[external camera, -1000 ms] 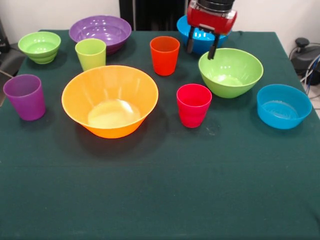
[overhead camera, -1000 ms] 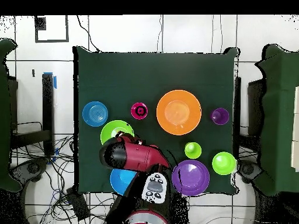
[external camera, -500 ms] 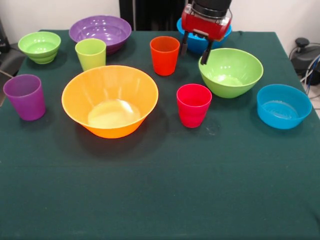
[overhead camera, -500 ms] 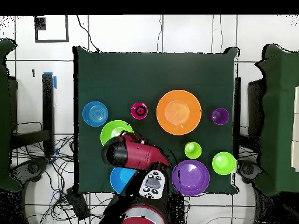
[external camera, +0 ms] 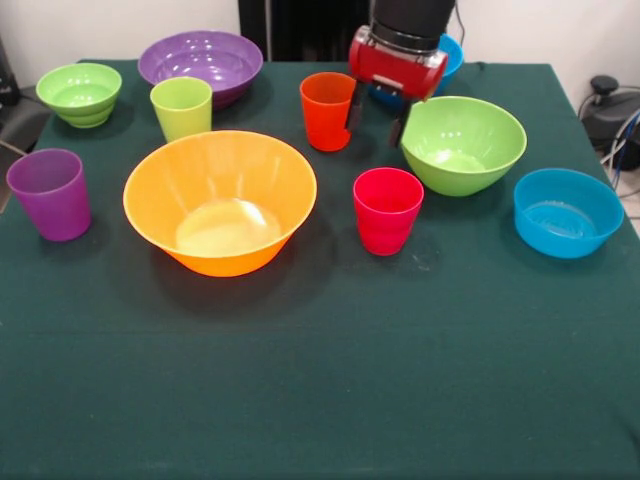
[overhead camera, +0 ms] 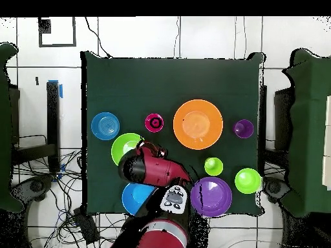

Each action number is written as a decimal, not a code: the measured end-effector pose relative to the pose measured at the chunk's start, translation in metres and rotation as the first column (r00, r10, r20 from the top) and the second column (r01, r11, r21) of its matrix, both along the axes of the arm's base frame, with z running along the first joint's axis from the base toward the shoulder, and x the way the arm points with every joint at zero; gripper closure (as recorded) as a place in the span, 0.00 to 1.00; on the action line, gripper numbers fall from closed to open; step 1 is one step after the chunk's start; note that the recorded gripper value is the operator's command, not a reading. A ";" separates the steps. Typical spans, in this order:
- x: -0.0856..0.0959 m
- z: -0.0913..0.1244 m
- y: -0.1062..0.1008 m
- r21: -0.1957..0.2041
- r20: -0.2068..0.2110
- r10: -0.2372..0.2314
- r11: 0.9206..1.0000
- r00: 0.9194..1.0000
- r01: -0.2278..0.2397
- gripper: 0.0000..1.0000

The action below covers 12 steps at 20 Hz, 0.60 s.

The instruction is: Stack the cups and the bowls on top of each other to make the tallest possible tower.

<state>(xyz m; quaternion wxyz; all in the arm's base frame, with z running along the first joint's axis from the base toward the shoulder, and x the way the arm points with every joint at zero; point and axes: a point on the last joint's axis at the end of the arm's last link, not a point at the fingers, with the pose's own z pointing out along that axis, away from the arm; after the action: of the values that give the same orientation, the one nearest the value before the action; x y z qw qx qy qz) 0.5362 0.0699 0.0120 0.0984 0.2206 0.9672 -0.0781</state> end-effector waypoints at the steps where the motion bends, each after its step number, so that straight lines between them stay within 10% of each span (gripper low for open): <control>1: 0.001 -0.002 -0.002 -0.002 0.005 -0.001 1.000 1.000 0.001 0.00; 12: -0.002 -0.033 -0.023 -0.022 0.026 -0.026 0.999 0.999 0.027 0.00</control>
<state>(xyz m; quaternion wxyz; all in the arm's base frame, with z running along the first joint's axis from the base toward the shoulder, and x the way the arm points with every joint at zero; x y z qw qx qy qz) 0.5341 0.0473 -0.0211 0.1122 0.2333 0.9619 -0.0874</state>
